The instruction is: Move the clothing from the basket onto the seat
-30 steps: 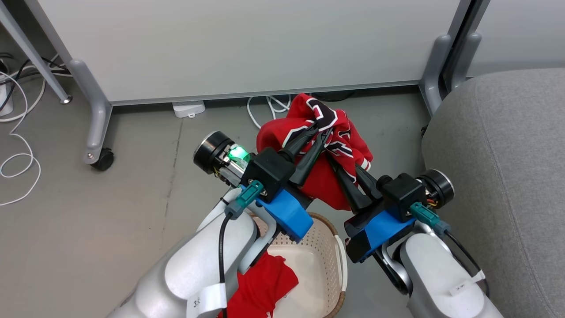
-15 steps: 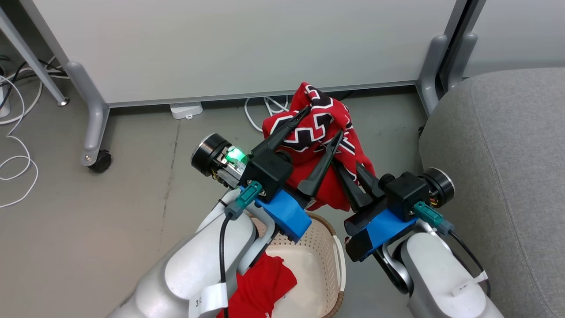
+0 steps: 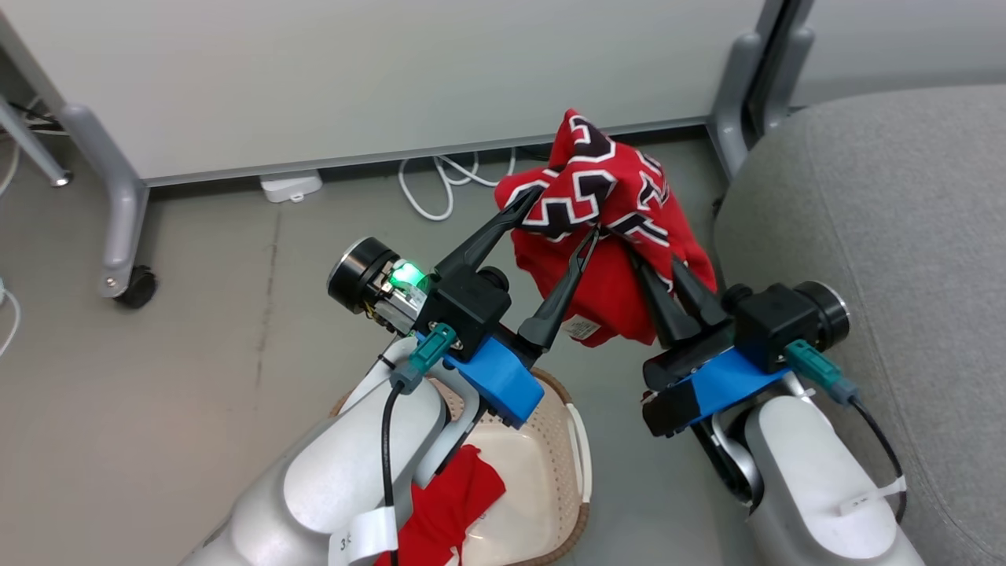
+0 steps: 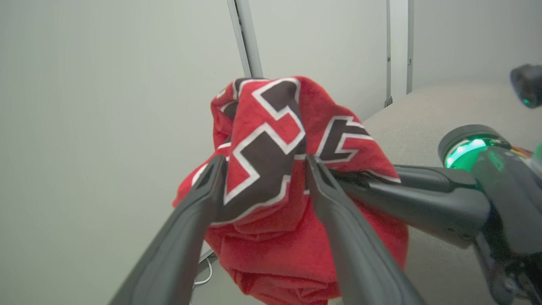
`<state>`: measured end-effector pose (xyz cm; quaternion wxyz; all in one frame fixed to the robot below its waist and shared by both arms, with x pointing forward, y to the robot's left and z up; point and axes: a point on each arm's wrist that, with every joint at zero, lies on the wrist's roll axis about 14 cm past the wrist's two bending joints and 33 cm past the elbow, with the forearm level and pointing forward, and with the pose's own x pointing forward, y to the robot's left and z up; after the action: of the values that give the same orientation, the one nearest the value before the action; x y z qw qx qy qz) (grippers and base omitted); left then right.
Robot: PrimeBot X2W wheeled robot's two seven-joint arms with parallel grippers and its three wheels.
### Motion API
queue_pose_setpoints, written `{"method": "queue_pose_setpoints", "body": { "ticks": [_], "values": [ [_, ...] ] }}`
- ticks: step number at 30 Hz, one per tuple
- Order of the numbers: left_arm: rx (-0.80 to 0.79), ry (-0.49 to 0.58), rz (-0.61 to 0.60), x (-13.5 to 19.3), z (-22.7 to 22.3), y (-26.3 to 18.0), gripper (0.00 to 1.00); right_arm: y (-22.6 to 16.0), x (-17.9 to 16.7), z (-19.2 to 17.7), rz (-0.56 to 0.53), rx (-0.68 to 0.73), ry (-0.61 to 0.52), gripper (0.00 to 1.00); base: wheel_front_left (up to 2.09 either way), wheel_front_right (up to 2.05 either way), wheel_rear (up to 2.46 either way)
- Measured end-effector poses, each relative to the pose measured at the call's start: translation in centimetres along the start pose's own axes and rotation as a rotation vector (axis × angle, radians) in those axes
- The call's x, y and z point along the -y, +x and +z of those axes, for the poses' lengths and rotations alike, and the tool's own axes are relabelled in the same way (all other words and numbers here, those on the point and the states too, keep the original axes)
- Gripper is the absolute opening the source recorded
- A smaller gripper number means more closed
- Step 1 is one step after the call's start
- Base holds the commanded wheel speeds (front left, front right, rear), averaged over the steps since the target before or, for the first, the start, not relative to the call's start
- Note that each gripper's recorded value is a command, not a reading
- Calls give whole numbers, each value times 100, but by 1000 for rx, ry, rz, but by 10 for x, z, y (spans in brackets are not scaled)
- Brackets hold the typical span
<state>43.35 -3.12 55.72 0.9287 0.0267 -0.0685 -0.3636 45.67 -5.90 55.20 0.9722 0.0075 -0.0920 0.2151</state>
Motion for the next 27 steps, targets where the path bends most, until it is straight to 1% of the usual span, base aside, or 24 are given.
{"method": "queue_pose_setpoints", "body": {
  "ticks": [5, 11, 21, 27],
  "values": [
    [-6, -23, -58, 15, -10, 13, 100, -11, 35, 1, -98, 3, -19, 0, 0, 0, 0],
    [-13, -53, -161, 44, -22, 32, 100, -38, 85, 2, -254, -2, -41, 0, 0, 0, 0],
    [-10, -97, -349, 103, -33, 52, 100, -112, 155, 7, -519, -29, -98, 0, 0, 0, 0],
    [-11, -120, -449, 136, -36, 55, 100, -159, 178, 10, -649, -54, -125, 0, 0, 0, 0]
  ]
}}
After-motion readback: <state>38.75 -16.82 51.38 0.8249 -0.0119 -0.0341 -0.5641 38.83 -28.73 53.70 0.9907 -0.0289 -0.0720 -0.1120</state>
